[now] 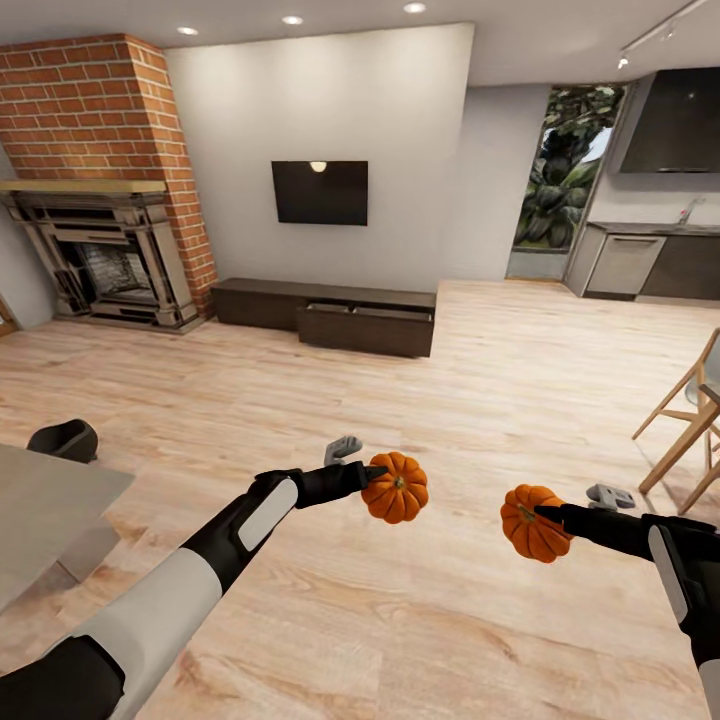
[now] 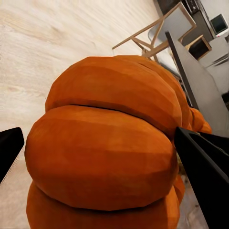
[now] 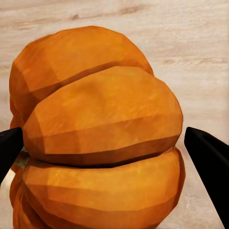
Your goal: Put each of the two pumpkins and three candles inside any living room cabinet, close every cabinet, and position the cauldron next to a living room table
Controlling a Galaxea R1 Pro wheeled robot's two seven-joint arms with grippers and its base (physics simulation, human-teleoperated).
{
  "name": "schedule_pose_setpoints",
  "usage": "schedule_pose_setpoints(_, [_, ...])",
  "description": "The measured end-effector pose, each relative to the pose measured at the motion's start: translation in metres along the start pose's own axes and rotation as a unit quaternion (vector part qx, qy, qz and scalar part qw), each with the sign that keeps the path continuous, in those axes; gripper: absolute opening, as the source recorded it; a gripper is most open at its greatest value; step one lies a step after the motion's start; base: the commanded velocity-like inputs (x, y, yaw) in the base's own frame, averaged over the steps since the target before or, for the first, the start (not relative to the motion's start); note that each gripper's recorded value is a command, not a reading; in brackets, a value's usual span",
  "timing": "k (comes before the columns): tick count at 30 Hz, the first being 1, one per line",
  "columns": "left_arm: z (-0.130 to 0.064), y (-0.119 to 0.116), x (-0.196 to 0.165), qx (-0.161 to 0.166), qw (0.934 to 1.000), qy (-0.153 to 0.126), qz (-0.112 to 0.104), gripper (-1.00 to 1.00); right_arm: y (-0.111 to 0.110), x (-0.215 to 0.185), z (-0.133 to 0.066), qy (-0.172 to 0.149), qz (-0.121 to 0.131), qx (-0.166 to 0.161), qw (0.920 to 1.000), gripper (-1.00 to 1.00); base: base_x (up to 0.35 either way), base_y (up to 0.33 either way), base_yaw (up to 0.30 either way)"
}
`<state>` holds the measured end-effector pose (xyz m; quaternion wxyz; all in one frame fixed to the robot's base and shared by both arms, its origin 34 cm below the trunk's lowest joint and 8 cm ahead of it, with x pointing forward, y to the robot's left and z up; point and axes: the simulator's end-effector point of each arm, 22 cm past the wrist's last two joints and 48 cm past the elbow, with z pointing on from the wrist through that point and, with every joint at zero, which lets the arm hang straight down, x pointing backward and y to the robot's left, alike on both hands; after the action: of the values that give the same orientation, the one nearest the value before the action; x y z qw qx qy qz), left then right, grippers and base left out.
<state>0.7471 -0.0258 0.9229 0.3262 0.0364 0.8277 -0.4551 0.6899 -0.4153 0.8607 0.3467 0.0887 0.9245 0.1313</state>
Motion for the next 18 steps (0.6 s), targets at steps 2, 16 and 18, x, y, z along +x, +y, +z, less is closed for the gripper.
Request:
schedule_pose_setpoints(2, [0.0001, 0.0000, 0.0002, 0.000, 1.0000, 0.000, 0.000, -1.00, 0.0001, 0.0000, 0.0000, 0.000, 0.000, 0.000, 1.0000, -1.00, 0.335, 0.000, 0.000])
schedule_pose_setpoints(16, [0.0005, -0.0005, 0.0007, 0.000, 1.0000, 0.001, 0.000, -1.00, 0.0000, -0.0011, 0.0000, -0.003, -0.002, 0.000, 1.0000, -1.00, 0.336, 0.000, 0.000])
schedule_pose_setpoints(18, [0.0006, -0.0006, 0.0007, 0.000, 1.0000, 0.000, 0.000, -1.00, -0.0001, -0.0012, -0.0001, -0.003, -0.001, 0.000, 1.0000, -1.00, 0.336, 0.000, 0.000])
